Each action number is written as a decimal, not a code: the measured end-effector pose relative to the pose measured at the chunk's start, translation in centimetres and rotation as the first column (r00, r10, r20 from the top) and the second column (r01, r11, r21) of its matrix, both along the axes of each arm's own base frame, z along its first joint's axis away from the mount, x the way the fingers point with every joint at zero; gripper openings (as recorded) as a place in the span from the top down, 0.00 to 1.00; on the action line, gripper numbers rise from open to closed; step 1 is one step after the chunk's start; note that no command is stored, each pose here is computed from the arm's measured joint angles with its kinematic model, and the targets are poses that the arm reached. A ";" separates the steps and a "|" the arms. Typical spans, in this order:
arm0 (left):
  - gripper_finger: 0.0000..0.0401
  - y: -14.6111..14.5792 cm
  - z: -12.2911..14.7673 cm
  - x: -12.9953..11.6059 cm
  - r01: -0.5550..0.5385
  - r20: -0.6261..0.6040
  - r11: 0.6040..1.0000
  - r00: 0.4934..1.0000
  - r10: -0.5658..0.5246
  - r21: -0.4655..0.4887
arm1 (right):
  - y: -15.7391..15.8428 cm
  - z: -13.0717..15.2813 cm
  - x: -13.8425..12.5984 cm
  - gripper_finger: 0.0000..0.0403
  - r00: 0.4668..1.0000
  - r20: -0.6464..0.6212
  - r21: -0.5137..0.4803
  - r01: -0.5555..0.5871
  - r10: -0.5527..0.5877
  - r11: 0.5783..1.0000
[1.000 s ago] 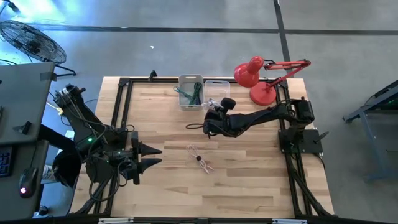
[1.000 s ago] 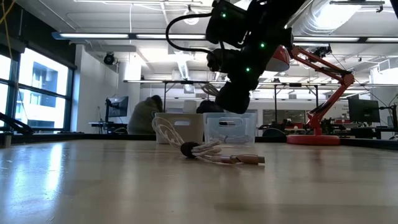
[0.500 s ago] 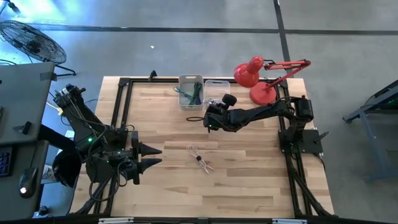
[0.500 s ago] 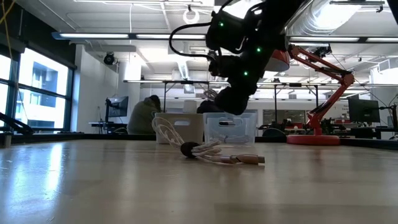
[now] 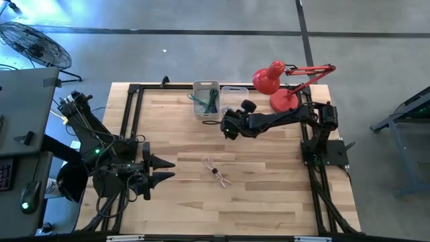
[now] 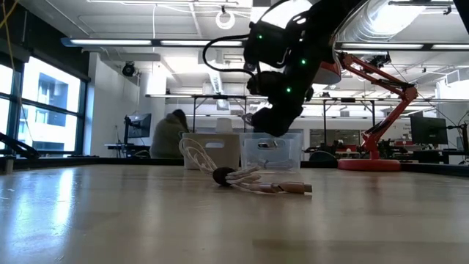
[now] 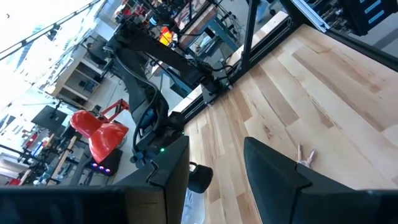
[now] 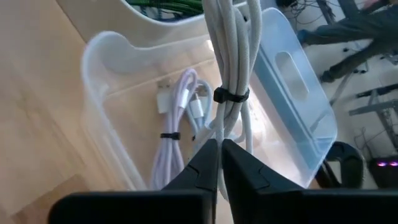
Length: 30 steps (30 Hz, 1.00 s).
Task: Pick & Place USB Port
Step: Put the white charger cable into the transparent bin, then put the orange patterned charger cable into the gray bin
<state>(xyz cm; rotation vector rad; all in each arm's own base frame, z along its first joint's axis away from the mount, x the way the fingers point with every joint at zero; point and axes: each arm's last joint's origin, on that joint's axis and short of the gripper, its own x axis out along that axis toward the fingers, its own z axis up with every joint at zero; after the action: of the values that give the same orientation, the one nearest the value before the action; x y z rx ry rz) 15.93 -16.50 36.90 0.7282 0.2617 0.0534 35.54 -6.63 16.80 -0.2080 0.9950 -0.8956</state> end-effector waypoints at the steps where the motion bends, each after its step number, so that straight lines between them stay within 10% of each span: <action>1: 0.63 0.0 0.0 0.0 0.000 -0.001 1.000 1.000 0.000 0.001 | 0.0 0.0 0.0 0.94 1.000 0.003 0.002 -0.001 0.001 1.000; 18: 0.63 -0.4 -0.5 0.3 -0.003 -0.013 1.000 1.000 0.004 0.020 | 1.4 1.0 1.3 0.70 0.994 0.024 -0.098 -0.101 0.104 0.990; 30: 0.63 -0.1 -1.0 0.1 -0.040 -0.041 0.999 0.998 0.041 0.024 | 9.2 9.5 -0.2 0.69 0.926 0.123 -0.254 -0.317 0.356 0.914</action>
<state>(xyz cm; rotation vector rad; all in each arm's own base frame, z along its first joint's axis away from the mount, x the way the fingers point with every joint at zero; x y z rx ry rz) 16.06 -16.59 35.91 0.7473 0.3155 0.0800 35.29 2.57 26.31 -0.4804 0.6697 -0.6945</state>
